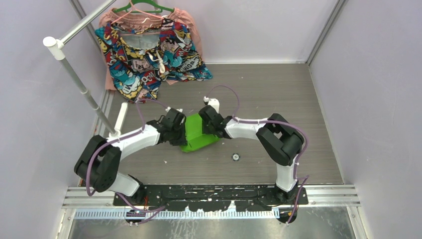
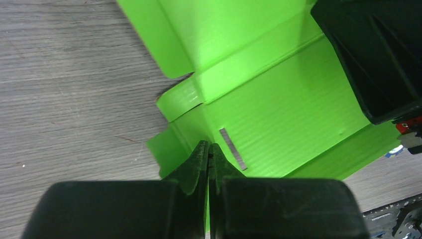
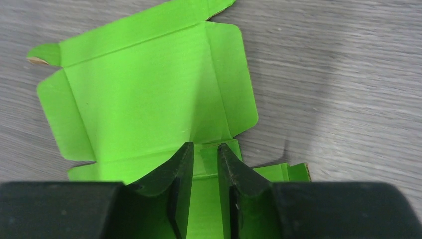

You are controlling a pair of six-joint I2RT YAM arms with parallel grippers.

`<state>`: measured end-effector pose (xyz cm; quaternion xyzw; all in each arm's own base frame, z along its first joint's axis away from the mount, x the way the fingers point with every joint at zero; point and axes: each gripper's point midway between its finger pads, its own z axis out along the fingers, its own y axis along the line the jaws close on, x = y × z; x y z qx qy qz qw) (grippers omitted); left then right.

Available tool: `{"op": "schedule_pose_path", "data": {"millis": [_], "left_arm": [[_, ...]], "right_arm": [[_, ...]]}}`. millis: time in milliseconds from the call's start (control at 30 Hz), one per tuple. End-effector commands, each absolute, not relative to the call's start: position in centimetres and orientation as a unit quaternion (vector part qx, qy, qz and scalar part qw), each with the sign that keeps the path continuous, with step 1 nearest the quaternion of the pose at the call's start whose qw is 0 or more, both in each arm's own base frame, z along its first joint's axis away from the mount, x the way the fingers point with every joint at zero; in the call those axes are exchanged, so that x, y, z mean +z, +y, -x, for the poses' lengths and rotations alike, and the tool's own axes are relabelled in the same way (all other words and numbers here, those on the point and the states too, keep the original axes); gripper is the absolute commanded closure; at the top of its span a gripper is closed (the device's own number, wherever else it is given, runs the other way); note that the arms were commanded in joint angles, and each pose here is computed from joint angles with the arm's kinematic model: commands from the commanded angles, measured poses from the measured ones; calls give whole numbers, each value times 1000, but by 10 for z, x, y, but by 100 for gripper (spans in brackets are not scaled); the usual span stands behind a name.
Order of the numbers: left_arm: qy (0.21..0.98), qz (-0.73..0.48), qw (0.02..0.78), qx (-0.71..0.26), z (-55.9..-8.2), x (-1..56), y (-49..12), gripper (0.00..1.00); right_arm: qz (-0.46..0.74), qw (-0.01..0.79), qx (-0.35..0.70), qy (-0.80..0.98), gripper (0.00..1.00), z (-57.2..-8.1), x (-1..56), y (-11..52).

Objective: Fold the paper box
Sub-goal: Fold the paper box at the center of the board.

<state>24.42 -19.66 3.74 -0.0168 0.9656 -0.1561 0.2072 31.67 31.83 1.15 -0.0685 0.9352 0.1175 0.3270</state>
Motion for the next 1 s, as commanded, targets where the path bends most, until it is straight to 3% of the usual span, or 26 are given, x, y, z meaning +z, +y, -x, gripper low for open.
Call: {"op": "schedule_pose_path", "data": {"millis": [0, 200, 400, 700, 967], "left_arm": [[959, 20, 223, -173, -257, 43, -205, 100], [960, 17, 220, -173, -260, 42, -208, 100], [959, 12, 221, -175, -263, 43, -211, 100], [959, 7, 217, -184, -263, 44, -216, 100], [955, 9, 237, -179, -268, 56, -212, 100]], "right_arm": [[59, 197, 96, 974, 68, -248, -75, 286], [60, 261, 116, 956, 58, -263, -27, 287], [67, 278, 132, 949, 58, -266, 10, 290], [78, 269, 154, 948, 60, -236, 0, 282], [90, 240, 71, 964, 78, -225, -34, 260]]}}
